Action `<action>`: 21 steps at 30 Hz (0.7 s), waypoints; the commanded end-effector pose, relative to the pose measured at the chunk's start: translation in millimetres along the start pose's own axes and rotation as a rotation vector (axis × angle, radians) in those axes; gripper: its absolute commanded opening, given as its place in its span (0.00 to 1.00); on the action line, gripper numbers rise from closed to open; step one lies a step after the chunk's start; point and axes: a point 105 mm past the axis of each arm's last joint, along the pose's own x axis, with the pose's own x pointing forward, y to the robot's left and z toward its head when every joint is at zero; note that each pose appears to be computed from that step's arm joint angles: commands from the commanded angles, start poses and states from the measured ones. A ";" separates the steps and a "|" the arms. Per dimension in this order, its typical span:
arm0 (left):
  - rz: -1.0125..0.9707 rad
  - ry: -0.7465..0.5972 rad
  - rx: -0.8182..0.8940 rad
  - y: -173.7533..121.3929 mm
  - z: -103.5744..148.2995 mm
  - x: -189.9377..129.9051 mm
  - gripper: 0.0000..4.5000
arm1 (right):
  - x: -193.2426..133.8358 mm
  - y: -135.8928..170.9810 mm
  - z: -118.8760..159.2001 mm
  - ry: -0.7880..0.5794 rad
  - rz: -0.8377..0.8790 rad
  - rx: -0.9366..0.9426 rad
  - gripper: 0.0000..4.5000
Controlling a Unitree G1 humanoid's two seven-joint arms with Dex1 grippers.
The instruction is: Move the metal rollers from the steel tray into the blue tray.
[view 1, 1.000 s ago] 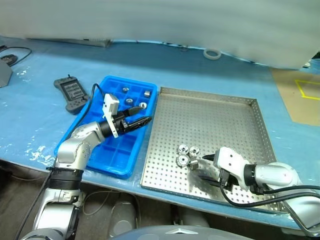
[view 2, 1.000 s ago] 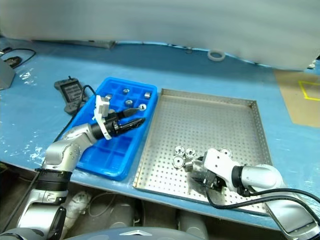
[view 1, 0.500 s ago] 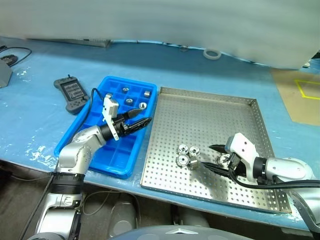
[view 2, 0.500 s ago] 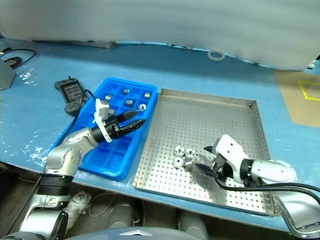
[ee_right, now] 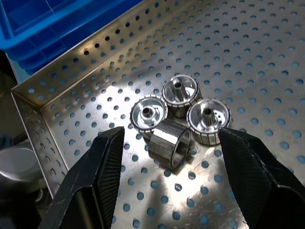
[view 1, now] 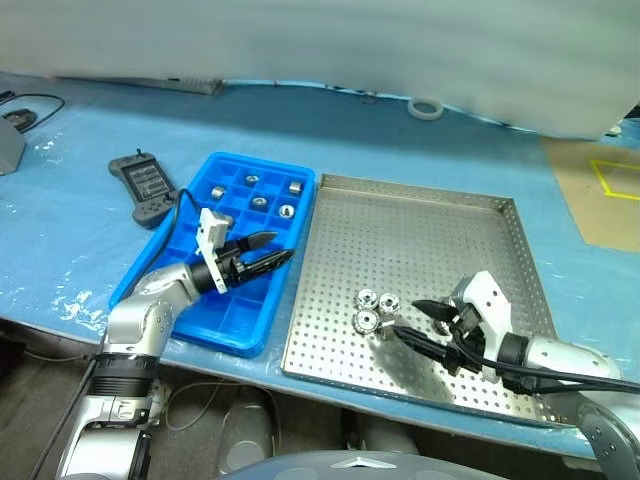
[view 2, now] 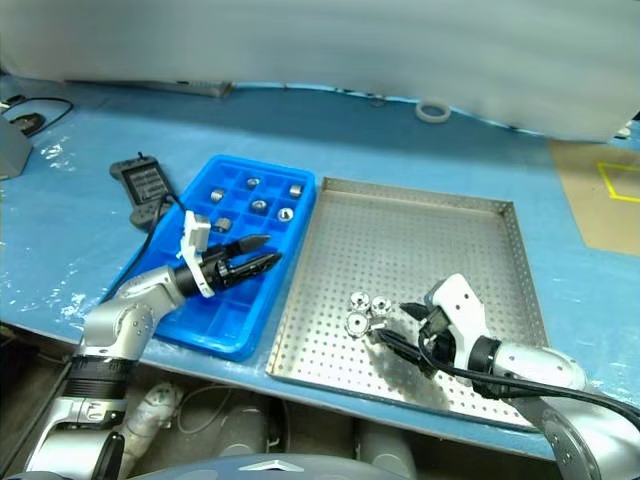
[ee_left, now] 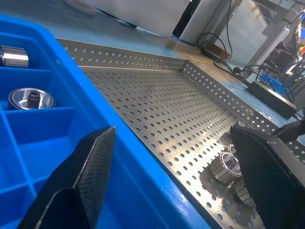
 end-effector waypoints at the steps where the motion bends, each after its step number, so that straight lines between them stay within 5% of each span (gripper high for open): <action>1: -0.022 -0.017 0.026 -3.3 4.4 1.4 0.89 | -2.6 -3.9 -1.7 -0.019 0.000 -0.021 0.72; 7: -0.020 -0.016 0.035 -3.6 7.3 4.7 0.89 | 1.6 -20.1 -13.1 -0.025 -0.027 -0.013 0.72; 21: -0.013 -0.033 0.062 -7.3 33.1 2.0 0.89 | 1.6 -70.0 17.0 -0.127 -0.246 -0.062 0.72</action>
